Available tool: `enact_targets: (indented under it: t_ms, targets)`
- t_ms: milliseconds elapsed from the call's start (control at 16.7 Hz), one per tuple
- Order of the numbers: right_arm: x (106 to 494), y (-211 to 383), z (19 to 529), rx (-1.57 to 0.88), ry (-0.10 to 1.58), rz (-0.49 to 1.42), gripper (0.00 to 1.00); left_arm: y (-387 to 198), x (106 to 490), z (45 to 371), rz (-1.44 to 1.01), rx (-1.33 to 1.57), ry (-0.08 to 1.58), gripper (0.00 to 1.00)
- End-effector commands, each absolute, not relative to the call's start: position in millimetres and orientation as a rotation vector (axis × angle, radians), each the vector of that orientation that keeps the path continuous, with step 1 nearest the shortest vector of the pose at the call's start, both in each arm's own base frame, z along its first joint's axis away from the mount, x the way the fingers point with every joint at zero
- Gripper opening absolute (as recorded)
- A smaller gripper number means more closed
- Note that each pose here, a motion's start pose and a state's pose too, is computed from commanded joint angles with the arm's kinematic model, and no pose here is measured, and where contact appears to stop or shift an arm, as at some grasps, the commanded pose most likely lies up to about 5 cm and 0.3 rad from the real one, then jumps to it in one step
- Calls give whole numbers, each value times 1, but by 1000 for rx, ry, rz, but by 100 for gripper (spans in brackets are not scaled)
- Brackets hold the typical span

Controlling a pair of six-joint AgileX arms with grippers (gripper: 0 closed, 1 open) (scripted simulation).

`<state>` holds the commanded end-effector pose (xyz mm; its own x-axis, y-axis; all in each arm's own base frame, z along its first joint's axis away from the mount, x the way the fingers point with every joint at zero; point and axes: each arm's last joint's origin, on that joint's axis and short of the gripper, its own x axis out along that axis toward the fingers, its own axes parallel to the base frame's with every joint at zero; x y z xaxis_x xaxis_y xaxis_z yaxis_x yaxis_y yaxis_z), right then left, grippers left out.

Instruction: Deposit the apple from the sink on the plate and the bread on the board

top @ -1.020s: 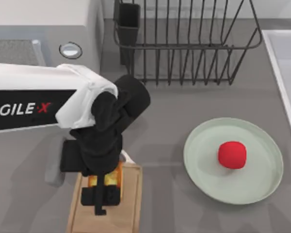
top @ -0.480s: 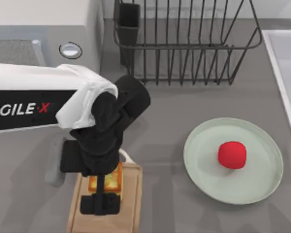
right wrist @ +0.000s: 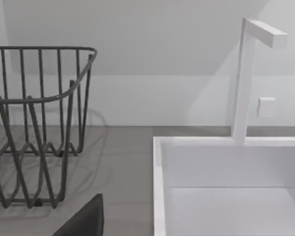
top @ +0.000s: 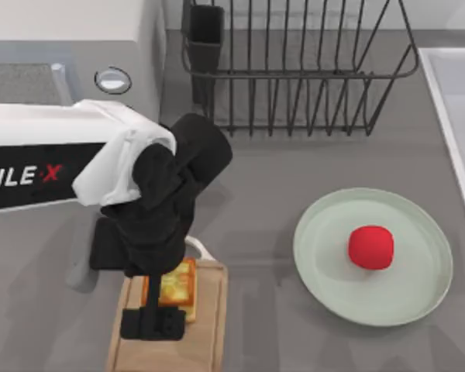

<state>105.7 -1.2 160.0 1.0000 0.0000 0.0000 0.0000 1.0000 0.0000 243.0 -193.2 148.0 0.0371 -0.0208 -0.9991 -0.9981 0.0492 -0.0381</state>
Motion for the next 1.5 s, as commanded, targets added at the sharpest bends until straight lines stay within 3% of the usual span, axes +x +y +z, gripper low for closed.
enact_targets:
  t_ms: [360,600,1080,1500]
  targets:
    - [106,-1,160,0,0,0,100,-148,230,182,775,-1193,1214,100]
    - [106,-1,160,0,0,0,100,-104,208,201,453,-1109,1100,100]
    - [106,-1,160,0,0,0,100,-31,142,197,-5,-632,566,100]
    - [106,-1,160,0,0,0,100,-5,109,170,-31,-120,95,100]
